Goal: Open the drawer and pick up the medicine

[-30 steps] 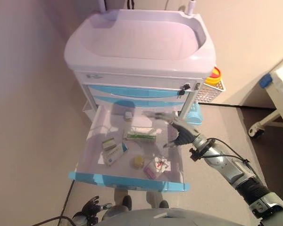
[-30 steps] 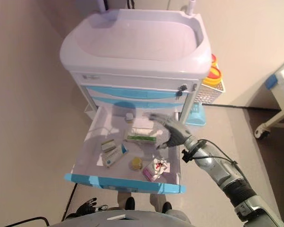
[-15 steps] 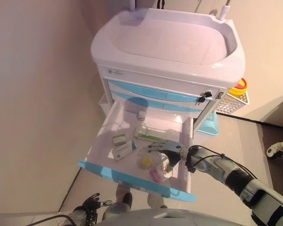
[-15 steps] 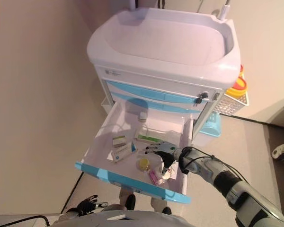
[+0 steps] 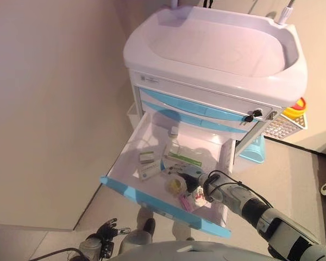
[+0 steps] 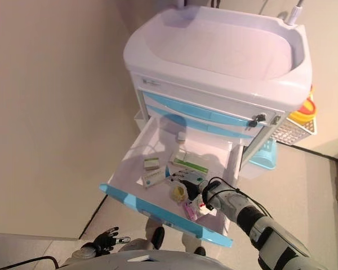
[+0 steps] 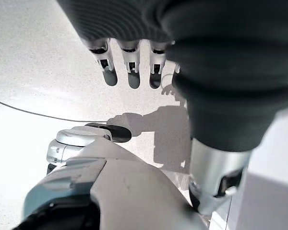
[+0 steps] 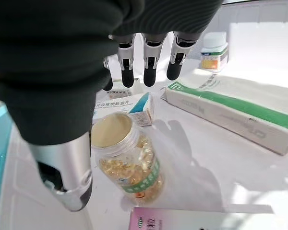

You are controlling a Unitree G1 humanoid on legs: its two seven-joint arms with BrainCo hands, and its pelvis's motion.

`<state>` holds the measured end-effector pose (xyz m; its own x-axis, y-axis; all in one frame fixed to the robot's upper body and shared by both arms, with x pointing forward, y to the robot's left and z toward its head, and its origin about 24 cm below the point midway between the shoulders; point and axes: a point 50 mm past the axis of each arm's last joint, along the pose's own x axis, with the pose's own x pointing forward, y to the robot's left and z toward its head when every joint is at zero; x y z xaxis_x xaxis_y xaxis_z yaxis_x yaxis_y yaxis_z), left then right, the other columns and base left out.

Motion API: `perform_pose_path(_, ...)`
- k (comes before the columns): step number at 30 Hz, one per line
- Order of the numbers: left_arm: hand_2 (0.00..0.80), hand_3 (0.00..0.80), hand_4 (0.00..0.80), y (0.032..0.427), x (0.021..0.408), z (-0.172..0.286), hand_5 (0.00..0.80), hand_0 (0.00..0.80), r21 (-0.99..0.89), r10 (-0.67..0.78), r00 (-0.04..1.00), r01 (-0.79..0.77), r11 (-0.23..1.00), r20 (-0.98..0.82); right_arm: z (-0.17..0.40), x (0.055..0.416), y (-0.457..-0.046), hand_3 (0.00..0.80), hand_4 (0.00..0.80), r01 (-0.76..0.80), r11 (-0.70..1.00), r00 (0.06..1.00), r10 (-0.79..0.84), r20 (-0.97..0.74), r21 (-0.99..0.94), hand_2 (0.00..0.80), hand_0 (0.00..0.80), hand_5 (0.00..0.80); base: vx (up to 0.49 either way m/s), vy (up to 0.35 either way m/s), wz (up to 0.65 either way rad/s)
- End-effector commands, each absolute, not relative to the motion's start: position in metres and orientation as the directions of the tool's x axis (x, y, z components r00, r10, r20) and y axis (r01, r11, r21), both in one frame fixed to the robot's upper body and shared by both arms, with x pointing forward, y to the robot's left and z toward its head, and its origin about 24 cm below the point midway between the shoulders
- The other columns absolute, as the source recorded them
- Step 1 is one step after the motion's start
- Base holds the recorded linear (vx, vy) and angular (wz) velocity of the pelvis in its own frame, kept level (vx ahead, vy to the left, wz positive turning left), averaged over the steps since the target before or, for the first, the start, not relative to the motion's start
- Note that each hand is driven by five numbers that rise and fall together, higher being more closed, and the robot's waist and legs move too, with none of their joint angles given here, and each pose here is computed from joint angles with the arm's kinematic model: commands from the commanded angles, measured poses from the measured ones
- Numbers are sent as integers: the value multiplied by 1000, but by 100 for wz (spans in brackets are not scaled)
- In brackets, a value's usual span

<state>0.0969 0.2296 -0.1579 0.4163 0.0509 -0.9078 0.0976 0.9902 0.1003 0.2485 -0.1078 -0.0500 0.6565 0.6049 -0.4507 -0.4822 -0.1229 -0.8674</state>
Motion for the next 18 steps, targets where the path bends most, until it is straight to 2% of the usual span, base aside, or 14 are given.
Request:
perform_pose_path(1, 0, 0, 0, 231, 89, -161, 0, 0, 128, 50, 355, 199, 972, -933, -41, 256, -92, 0, 0, -422, -106, 667, 636, -387, -901, 0, 0, 0, 18, 6, 7)
perform_pose_path(18, 0, 0, 0, 229, 87, -162, 0, 0, 123, 38, 355, 219, 968, -934, -55, 255, -99, 0, 0, -400, -120, 724, 566, -393, -909, 0, 0, 0, 3, 1, 2)
